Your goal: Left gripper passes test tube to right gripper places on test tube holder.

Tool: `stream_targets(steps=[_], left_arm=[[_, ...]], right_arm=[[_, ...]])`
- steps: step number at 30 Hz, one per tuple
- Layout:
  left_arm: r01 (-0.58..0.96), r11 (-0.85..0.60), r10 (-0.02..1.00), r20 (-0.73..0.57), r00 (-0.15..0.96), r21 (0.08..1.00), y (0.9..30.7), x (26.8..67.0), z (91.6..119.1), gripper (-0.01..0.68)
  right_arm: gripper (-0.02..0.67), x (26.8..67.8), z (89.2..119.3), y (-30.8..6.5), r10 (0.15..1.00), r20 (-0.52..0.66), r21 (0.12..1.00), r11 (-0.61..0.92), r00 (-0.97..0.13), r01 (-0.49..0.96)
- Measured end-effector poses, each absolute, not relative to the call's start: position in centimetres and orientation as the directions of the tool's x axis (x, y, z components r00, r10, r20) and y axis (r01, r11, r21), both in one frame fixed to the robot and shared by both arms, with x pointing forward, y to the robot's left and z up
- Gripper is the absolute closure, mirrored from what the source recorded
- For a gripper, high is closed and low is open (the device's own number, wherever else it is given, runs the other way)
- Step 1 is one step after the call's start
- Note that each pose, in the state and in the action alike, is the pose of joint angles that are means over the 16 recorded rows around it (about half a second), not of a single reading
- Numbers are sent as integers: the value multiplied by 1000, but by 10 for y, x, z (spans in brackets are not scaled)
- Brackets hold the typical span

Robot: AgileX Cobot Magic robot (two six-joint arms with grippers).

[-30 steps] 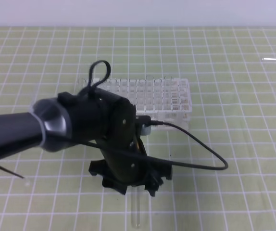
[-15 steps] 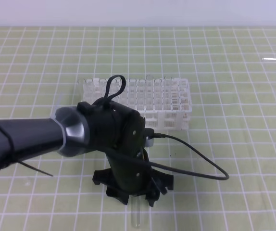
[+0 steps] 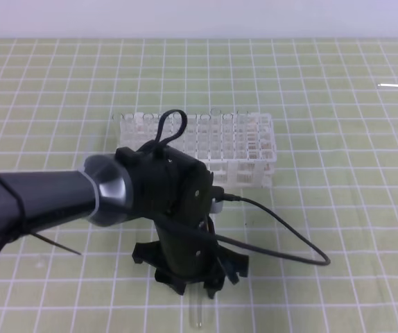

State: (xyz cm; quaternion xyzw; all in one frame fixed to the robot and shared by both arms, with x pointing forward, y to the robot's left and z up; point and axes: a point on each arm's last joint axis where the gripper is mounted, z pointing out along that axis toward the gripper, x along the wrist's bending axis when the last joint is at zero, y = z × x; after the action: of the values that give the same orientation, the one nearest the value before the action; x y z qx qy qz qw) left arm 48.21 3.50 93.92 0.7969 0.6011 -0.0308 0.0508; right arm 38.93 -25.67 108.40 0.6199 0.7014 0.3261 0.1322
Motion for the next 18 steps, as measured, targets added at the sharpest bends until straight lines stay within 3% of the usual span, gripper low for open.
stream_targets(steps=[18], left_arm=[[919,-392,920,10,392,37,35,475,936,566]], right_arm=[[671,387,1084,-249,947,187,629,89,-261,772]])
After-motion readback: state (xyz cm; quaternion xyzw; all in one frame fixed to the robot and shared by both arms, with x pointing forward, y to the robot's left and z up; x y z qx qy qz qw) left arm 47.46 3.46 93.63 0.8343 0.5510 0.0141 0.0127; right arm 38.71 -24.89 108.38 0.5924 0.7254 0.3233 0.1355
